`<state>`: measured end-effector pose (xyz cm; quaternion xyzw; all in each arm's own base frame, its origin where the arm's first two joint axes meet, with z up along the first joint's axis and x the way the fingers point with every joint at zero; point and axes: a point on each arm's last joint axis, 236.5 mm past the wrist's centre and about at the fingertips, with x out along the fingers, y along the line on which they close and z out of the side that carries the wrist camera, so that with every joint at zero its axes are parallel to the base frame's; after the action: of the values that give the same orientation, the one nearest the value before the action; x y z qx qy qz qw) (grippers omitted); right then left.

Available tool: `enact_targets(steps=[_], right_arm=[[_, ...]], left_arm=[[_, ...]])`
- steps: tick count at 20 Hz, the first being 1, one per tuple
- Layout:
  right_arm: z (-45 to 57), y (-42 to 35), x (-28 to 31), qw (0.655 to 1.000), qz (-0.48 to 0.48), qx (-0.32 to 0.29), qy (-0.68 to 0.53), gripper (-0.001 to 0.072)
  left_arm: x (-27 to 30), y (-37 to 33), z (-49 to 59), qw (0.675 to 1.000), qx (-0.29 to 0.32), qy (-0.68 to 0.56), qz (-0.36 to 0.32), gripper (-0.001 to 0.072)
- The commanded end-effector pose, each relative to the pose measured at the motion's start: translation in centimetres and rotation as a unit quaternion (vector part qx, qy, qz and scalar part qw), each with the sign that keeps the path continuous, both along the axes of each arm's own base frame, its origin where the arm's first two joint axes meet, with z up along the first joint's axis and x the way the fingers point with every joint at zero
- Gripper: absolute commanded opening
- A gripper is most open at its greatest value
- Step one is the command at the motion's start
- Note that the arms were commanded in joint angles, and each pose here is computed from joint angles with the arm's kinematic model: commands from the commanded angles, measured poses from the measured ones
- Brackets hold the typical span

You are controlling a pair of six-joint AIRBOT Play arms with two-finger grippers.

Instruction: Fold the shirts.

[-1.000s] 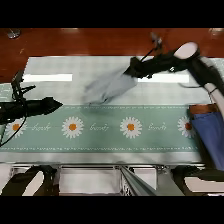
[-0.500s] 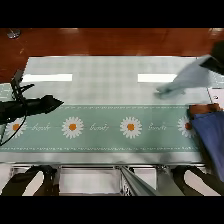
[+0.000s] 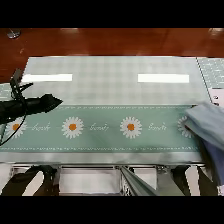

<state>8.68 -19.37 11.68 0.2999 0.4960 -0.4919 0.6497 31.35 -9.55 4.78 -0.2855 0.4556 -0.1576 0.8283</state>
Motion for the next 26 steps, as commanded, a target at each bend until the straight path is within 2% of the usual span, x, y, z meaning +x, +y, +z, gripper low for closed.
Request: enact_targets(steps=[1, 3, 4, 5, 6, 7, 8, 9, 10, 11, 12, 14, 16, 20, 26], right_arm=[[-2.3, -0.6, -6.4, 0.992, -0.080, -0.012, 0.096, 0.0627], [-3.8, -0.4, -0.7, 0.999, -0.022, 0.039, 0.027, 0.0623], [-3.9, 0.4, 4.3, 0.997, 0.021, 0.067, -0.043, 0.0568], [-3.2, 2.2, 10.3, 0.984, 0.080, 0.099, -0.125, 0.0358], [-0.7, 5.7, 18.0, 0.944, 0.191, 0.123, -0.237, 0.0029], [3.4, 10.4, 24.7, 0.881, 0.294, 0.127, -0.350, 0.0019], [7.4, 16.1, 29.4, 0.819, 0.351, 0.136, -0.434, 0.0018], [9.1, 20.9, 31.9, 0.783, 0.396, 0.133, -0.461, 0.0018], [8.4, 25.6, 33.4, 0.763, 0.462, 0.115, -0.437, 0.0018], [5.5, 28.3, 33.9, 0.763, 0.519, 0.094, -0.374, 0.0019], [0.6, 28.9, 33.7, 0.788, 0.544, 0.075, -0.277, 0.0019], [-8.1, 25.2, 31.5, 0.840, 0.536, 0.037, -0.082, 0.0019], [-13.1, 21.7, 29.3, 0.859, 0.510, 0.029, 0.044, 0.0018], [-15.0, 22.3, 29.0, 0.861, 0.502, 0.051, 0.063, 0.0019], [-15.0, 22.3, 28.9, 0.861, 0.502, 0.051, 0.063, 0.0019]], left_arm=[[0.2, -0.1, 0.1, 1.000, -0.005, -0.003, 0.004, 0.0032], [0.9, -0.1, 0.7, 1.000, -0.015, -0.012, 0.012, 0.0030], [1.7, 0.0, 1.4, 1.000, -0.011, -0.023, 0.006, 0.0030], [3.1, 0.1, 2.8, 0.999, -0.009, -0.036, 0.003, 0.0029], [4.7, -0.3, 4.8, 0.998, -0.008, -0.059, -0.007, 0.0029], [6.4, -1.4, 7.2, 0.995, 0.008, -0.095, -0.039, 0.0029], [7.6, -2.9, 9.3, 0.990, 0.022, -0.118, -0.071, 0.0029], [8.3, -4.6, 10.8, 0.985, 0.036, -0.132, -0.102, 0.0029], [8.7, -6.2, 11.3, 0.980, 0.059, -0.138, -0.133, 0.0029], [8.7, -7.1, 10.6, 0.975, 0.098, -0.129, -0.152, 0.0029], [8.6, -6.6, 8.4, 0.973, 0.147, -0.100, -0.149, 0.0029], [7.4, -2.5, 2.5, 0.965, 0.239, -0.010, -0.107, 0.0030], [5.6, 0.8, -2.2, 0.960, 0.263, 0.062, -0.068, 0.0031], [4.1, 2.2, -4.4, 0.956, 0.267, 0.097, -0.069, 0.0031], [4.1, 2.1, -4.4, 0.957, 0.266, 0.097, -0.069, 0.0031]])
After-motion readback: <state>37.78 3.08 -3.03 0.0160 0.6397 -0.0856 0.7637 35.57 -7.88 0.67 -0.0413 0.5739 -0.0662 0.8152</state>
